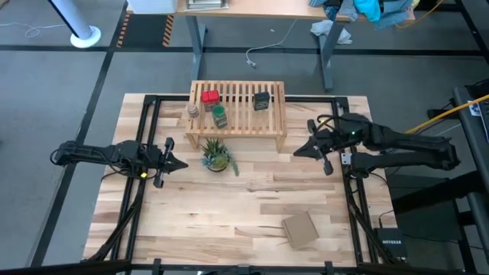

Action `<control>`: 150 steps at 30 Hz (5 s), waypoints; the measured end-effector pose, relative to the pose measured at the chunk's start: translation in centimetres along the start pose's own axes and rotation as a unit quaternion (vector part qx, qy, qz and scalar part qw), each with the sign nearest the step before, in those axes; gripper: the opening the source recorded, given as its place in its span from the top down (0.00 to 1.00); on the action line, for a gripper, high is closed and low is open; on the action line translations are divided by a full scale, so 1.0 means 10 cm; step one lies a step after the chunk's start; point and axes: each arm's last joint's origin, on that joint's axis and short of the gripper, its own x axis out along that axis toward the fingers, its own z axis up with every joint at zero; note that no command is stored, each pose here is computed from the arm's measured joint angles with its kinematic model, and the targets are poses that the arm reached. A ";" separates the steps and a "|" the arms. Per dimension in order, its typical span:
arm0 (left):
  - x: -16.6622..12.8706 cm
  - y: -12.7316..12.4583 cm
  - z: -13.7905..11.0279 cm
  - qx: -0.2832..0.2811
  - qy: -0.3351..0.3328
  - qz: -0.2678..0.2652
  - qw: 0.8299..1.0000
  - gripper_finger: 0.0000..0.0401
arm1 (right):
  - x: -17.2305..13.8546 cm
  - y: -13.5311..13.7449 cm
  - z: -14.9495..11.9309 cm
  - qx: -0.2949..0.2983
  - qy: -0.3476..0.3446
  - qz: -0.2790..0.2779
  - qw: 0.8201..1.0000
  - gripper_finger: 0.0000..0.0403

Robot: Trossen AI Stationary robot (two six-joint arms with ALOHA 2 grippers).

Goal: Shelf spices
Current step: Return to Home Position

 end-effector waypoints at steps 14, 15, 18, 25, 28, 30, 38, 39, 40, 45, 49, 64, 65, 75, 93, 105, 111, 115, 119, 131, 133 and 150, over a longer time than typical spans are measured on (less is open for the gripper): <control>0.01 0.00 -0.05 0.007 -0.011 0.000 1.000 1.00 | 0.23 -0.01 -0.84 0.020 -0.079 0.019 0.996 0.96; 0.01 0.00 -0.05 0.007 -0.011 0.000 1.000 1.00 | 0.23 -0.01 -0.89 0.025 -0.084 0.019 0.996 0.96; 0.01 0.00 -0.05 0.008 -0.011 0.000 1.000 1.00 | 0.23 0.00 -0.99 0.033 -0.100 0.024 0.994 0.96; 0.01 0.00 -0.05 0.006 -0.011 0.000 1.000 1.00 | 0.21 0.03 -1.16 0.037 -0.127 0.026 0.991 0.96; 0.01 0.00 -0.05 0.005 -0.011 0.000 1.000 1.00 | 0.18 0.04 -1.25 0.029 -0.145 0.026 0.989 0.96; 0.01 0.00 -0.05 0.005 -0.010 0.000 1.000 1.00 | 0.16 0.06 -1.30 0.021 -0.164 0.027 0.986 0.96; 0.01 0.00 -0.05 0.005 -0.009 0.000 1.000 1.00 | 0.12 0.08 -1.33 0.015 -0.188 0.031 0.982 0.96; 0.01 0.00 -0.05 0.004 -0.009 0.000 1.000 1.00 | 0.11 0.08 -1.32 0.010 -0.195 0.031 0.980 0.96; 0.01 0.00 -0.05 0.004 -0.009 0.000 1.000 1.00 | 0.10 0.09 -1.30 0.000 -0.203 0.034 0.979 0.96; 0.01 0.00 -0.06 0.004 -0.007 0.000 1.000 1.00 | 0.01 0.14 -1.21 -0.043 -0.248 0.076 0.965 0.96; 0.01 0.00 -0.07 0.004 -0.002 0.000 1.000 1.00 | -0.08 0.19 -1.14 -0.057 -0.281 0.094 0.953 0.96; 0.01 0.00 -0.02 0.026 -0.026 0.001 0.999 1.00 | -0.37 0.32 -1.10 -0.085 -0.332 0.108 0.933 0.96; 0.01 0.00 -0.02 0.026 -0.026 0.001 0.999 1.00 | -0.38 0.32 -1.10 -0.084 -0.330 0.108 0.934 0.96; 0.01 0.00 -0.02 0.034 -0.027 0.001 0.999 1.00 | -0.37 0.30 -1.23 -0.041 -0.282 0.057 0.957 0.96; 0.01 0.01 0.00 0.071 -0.039 0.006 0.997 1.00 | -0.28 0.26 -1.41 0.001 -0.192 0.029 0.981 0.96; 0.01 0.01 -0.07 0.039 -0.001 0.003 0.999 1.00 | -0.24 0.23 -1.50 0.028 -0.148 -0.002 0.989 0.96; 0.01 0.01 -0.07 0.021 0.001 0.003 1.000 1.00 | -0.24 0.23 -1.51 0.030 -0.143 -0.003 0.989 0.96; 0.01 0.01 -0.07 0.024 0.001 0.003 1.000 1.00 | -0.24 0.23 -1.51 0.030 -0.143 -0.003 0.989 0.96; 0.01 0.01 -0.07 0.027 0.001 0.003 1.000 1.00 | -0.24 0.23 -1.51 0.031 -0.143 -0.003 0.989 0.96; 0.01 0.01 -0.08 0.027 0.002 0.003 1.000 1.00 | -0.24 0.23 -1.51 0.031 -0.142 -0.003 0.989 0.96; 0.01 0.01 -0.08 0.027 0.002 0.003 1.000 1.00 | -0.24 0.23 -1.51 0.031 -0.142 -0.003 0.989 0.96; 0.01 0.01 -0.08 0.026 0.002 0.003 1.000 1.00 | -0.24 0.23 -1.51 0.031 -0.142 -0.002 0.989 0.96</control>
